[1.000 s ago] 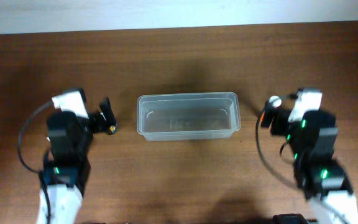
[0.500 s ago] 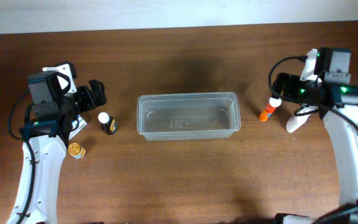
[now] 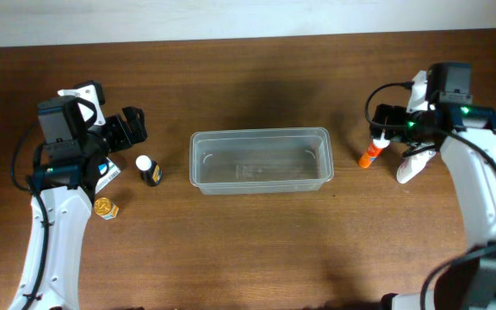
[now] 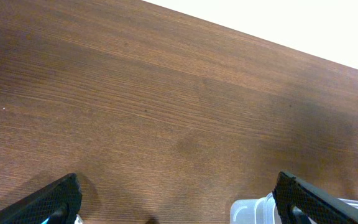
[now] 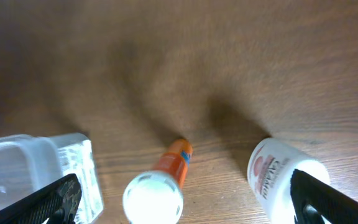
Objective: Pack container
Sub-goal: 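Reach the right gripper to the orange tube and grasp it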
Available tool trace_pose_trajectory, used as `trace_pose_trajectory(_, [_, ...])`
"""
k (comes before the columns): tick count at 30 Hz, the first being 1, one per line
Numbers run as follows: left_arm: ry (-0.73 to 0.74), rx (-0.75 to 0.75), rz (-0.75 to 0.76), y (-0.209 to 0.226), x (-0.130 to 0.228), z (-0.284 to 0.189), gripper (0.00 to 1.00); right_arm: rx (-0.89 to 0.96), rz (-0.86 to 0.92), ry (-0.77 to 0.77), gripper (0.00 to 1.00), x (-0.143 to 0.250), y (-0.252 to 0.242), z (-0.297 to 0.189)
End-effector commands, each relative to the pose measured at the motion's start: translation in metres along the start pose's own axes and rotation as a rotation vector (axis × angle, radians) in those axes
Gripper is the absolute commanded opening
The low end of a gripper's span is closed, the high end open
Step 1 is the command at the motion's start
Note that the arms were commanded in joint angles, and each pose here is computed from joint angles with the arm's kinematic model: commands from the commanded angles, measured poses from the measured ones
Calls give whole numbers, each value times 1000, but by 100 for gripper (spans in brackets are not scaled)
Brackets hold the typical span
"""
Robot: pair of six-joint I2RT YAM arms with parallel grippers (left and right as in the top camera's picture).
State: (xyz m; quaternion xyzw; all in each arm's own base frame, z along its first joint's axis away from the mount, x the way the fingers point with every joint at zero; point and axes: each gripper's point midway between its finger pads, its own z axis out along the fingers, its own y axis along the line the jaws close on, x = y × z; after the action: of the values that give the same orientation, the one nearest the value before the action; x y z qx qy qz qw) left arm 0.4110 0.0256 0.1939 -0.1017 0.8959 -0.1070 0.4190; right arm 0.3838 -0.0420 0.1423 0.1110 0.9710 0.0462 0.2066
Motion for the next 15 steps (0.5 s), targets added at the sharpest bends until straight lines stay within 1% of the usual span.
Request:
trace_pose_trajectory(1, [-29,-12,16,1,-12,-3,99,-19,-29,41,100,2,10,16])
trace_pose_trajectory(2, [-29,-12,16,1,-12,-3,99,-19,-32,55,100,4,11,23])
trace_pose_trajectory(5, [-29,-12,16,1,-12,-3,100,-19,-38,83,94,7,13,40])
trace_pose_trajectory(8, [-29,-12,16,1,-12,-3,99,-16,-34,111,82,10,11,53])
trace_pose_trajectory(12, [-32,-12,17,1,-12,-3,99,-16,-33,114,67,11,11,56])
trace_pose_trajectory(13, [-35,-11,18,1,-13,-3,99,-16,-34,112,62,10,11,56])
trace_pose_trajectory(15, [-38,-11,18,1,-14,-3,100,-16,-34,113,56,10,11,56])
